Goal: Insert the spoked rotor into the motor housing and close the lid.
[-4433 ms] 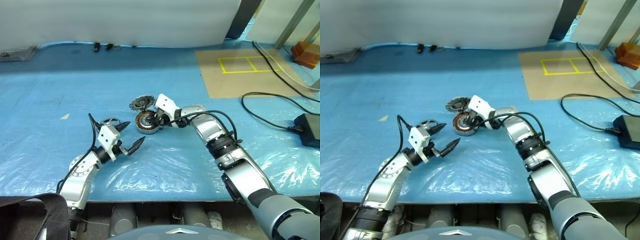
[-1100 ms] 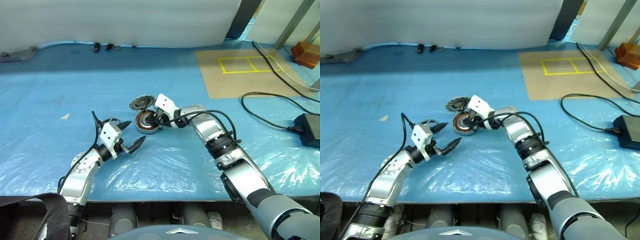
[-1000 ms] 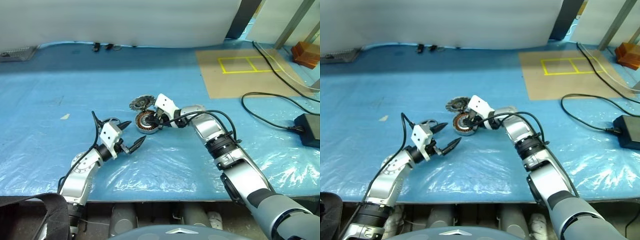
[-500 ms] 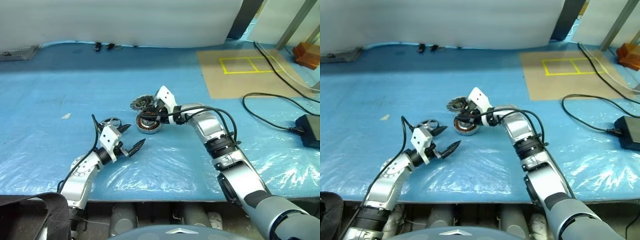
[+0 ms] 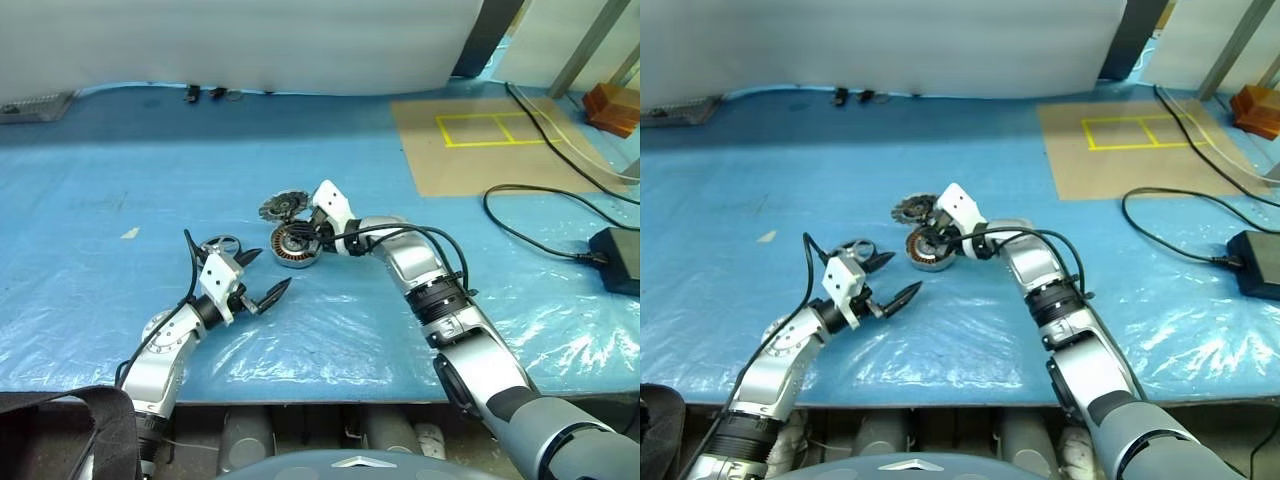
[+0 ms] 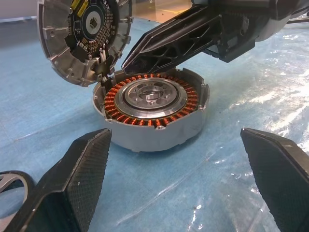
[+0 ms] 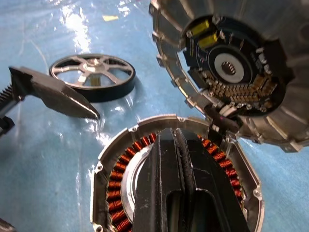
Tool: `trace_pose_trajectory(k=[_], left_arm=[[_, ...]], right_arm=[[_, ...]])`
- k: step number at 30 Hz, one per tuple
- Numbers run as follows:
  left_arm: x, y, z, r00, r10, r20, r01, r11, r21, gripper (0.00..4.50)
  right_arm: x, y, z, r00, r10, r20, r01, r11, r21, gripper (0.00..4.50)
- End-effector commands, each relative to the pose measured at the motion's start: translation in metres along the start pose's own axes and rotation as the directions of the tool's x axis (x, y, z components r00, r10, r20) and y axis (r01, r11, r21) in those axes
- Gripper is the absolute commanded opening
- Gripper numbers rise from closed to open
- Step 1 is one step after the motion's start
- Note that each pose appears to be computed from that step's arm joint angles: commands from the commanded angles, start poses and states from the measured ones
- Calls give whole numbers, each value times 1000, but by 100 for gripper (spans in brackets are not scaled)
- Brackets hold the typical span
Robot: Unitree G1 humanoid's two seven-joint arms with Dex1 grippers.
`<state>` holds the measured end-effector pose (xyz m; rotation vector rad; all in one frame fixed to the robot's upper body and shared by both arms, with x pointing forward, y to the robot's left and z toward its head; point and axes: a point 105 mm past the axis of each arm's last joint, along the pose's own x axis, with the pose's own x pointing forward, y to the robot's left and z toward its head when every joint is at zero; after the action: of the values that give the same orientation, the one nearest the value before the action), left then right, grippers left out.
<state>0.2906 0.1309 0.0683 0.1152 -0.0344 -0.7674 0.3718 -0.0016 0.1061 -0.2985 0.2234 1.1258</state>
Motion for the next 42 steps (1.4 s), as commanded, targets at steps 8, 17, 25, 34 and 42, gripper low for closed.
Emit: trace_pose_trajectory(k=[8, 17, 25, 34, 42], left_arm=[[1, 2, 6, 1000, -10, 28, 9, 1000, 26, 450], [2, 4, 7, 1000, -8, 27, 7, 1000, 28, 450], [2, 2, 9, 999, -7, 31, 6, 1000, 30, 450], [3, 6, 16, 999, -4, 45, 2, 999, 33, 450], [5, 8, 20, 999, -5, 47, 3, 999, 36, 450]], right_arm=[[7, 8, -1, 1000, 7, 5, -6, 998, -59, 1], [7, 20, -16, 997, 57, -43, -60, 996, -72, 1], [4, 16, 3, 994, 46, 95, -50, 998, 48, 1], [-2, 2, -4, 999, -11, 50, 12, 1000, -16, 1], [6, 3, -12, 999, -49, 11, 50, 997, -64, 1]])
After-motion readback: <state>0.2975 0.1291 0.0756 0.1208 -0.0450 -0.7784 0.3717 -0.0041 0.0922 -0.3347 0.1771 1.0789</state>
